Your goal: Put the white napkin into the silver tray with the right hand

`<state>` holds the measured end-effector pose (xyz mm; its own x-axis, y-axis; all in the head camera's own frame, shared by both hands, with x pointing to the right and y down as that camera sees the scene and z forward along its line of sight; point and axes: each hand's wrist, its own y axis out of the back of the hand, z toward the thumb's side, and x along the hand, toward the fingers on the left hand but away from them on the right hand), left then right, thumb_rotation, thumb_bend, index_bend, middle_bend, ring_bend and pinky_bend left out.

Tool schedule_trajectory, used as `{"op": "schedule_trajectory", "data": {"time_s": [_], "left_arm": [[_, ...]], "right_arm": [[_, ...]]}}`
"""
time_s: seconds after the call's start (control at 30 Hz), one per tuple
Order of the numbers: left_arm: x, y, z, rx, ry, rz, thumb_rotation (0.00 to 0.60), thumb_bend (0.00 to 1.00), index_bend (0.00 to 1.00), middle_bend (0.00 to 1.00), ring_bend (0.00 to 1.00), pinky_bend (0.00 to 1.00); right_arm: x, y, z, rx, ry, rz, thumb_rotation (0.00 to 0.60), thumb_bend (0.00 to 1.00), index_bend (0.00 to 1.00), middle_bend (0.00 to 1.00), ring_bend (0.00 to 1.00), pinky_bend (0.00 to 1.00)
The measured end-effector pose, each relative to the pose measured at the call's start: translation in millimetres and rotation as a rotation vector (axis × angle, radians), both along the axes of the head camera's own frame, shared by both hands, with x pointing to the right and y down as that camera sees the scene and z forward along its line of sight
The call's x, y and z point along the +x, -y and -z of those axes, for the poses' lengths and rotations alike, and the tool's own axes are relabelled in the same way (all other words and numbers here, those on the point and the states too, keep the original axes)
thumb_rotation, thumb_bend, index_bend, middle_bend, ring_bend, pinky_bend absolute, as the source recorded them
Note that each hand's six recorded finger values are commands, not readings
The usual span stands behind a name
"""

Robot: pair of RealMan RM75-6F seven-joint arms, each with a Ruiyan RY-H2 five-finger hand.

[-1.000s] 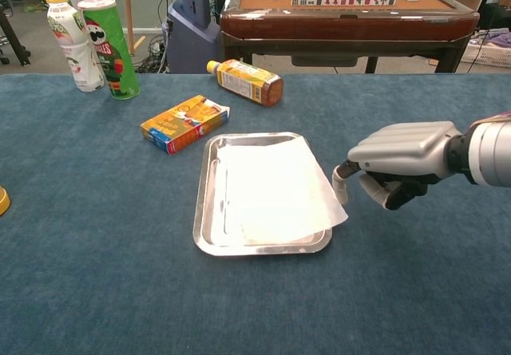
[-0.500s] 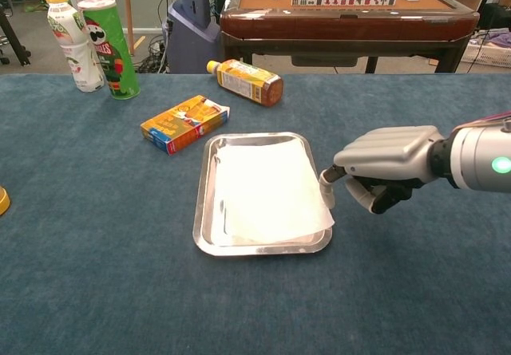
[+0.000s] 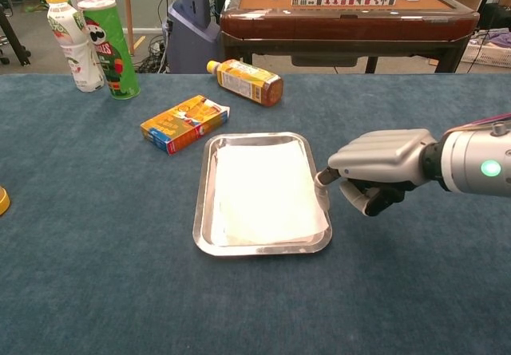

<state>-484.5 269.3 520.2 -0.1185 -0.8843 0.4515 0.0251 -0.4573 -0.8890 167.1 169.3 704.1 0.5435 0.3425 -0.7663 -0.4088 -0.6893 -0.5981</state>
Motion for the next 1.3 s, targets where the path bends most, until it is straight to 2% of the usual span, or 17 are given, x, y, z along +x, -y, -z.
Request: {"op": "schedule_trajectory", "data": {"time_s": [1.3], "left_arm": [[-2.5,-1.7,1.1,0.001,0.006,0.007,0.6,0.29,0.12,0.03,0.01,0.0]], "right_arm": [[-6.9,-5.1,-2.1,-0.009,0.004,0.01,0.6,1.0,0.37,1.0,0.96,1.0]]}}
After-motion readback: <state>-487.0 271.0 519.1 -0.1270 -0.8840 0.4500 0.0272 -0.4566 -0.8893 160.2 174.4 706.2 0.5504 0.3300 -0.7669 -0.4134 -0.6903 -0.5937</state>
